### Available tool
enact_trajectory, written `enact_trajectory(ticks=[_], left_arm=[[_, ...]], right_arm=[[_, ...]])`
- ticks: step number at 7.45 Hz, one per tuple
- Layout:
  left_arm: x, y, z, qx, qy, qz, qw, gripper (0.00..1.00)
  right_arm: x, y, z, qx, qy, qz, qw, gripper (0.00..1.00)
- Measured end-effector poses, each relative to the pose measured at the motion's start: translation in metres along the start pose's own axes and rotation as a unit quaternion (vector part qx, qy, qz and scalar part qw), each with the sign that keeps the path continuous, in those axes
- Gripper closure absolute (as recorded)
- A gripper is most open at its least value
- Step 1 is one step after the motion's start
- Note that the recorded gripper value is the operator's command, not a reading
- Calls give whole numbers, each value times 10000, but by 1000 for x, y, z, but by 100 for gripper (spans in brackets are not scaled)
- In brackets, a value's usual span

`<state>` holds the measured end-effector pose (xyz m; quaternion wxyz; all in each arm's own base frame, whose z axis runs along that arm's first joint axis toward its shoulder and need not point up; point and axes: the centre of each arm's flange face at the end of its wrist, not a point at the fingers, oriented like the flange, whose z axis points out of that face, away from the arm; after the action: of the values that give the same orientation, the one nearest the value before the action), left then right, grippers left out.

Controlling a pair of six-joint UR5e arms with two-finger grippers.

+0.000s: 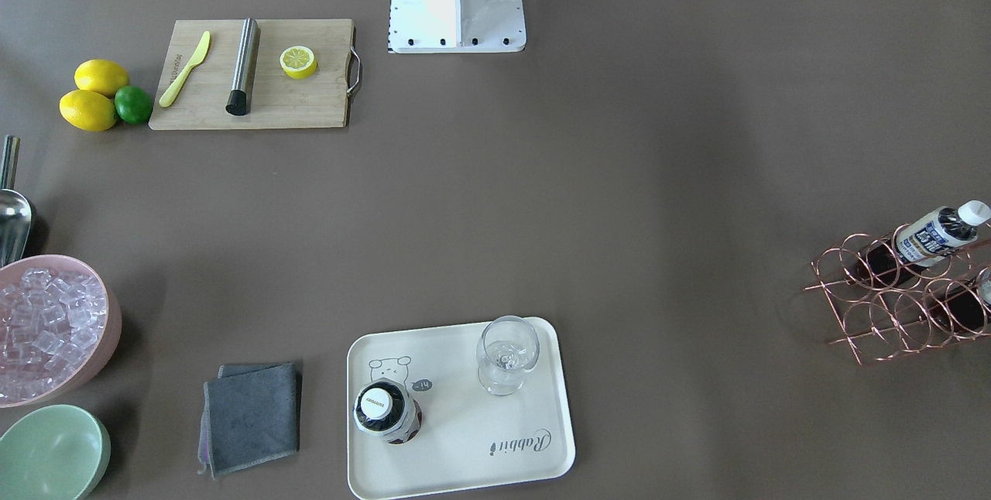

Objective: Take tea from basket to plate

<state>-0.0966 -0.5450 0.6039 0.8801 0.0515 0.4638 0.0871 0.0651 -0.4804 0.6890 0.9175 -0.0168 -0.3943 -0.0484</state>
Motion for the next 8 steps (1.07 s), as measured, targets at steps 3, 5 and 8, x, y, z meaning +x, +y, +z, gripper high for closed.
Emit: enact_trajectory(ticks=[3, 5, 8], left_arm=[[-10, 22, 14, -68, 164, -1286, 9915, 2], [-20, 30, 23, -205, -87, -1629, 9864, 2], [-17, 29, 20, -237, -543, -1787, 9821, 2]], right_arm=[[0, 0, 0, -5, 2, 7, 10000, 0], [0, 0, 0, -5, 3, 8, 10000, 0], [-1, 0, -1, 2, 4, 0, 10000, 0]])
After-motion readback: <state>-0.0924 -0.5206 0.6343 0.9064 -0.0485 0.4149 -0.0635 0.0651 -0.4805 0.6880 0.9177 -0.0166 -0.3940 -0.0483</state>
